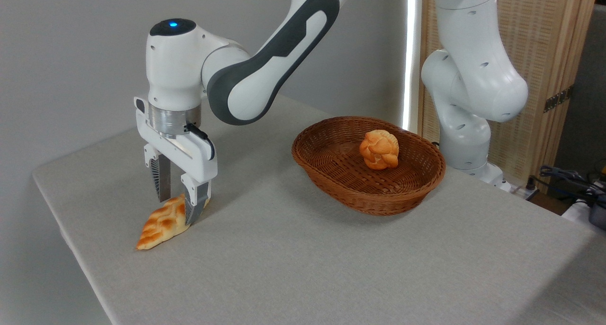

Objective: Put bread into the basket
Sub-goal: 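Close the gripper on the braided bread roll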

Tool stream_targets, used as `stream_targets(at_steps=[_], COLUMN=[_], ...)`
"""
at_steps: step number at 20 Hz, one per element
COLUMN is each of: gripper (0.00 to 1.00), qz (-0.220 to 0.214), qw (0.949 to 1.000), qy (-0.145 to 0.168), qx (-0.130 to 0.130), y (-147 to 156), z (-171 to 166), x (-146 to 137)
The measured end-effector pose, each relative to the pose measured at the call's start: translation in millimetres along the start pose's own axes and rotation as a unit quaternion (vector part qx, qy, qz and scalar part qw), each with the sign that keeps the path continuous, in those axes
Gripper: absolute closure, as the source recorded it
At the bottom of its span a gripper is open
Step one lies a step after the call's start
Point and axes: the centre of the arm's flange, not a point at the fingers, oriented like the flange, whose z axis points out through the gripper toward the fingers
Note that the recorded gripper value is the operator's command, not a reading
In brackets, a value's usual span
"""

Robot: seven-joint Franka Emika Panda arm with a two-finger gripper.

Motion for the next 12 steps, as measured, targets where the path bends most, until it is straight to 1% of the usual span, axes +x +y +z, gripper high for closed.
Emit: stream_targets(at_steps=[4, 5, 6, 7, 10, 11, 12], gripper=[0.00, 0.04, 0.13, 0.18, 0.51, 0.54, 0.55], qz=[0.000, 0.000, 0.000, 0.001, 0.025, 0.029, 0.032], qw=[1.0000, 1.0000, 1.0000, 1.0000, 0.9995, 0.9993, 0.9992], qy=[-0.001, -0.001, -0.001, -0.001, -0.008, -0.010, -0.010], qx=[-0.001, -0.001, -0.001, 0.000, 0.020, 0.023, 0.024], y=[-0.3, -0.4, -0.4, -0.4, -0.3, 0.1, 0.6], z=[5.9, 5.8, 5.7, 5.6, 5.9, 6.2, 6.4], x=[0.3, 0.6, 0.7, 0.8, 0.8, 0.9, 1.0])
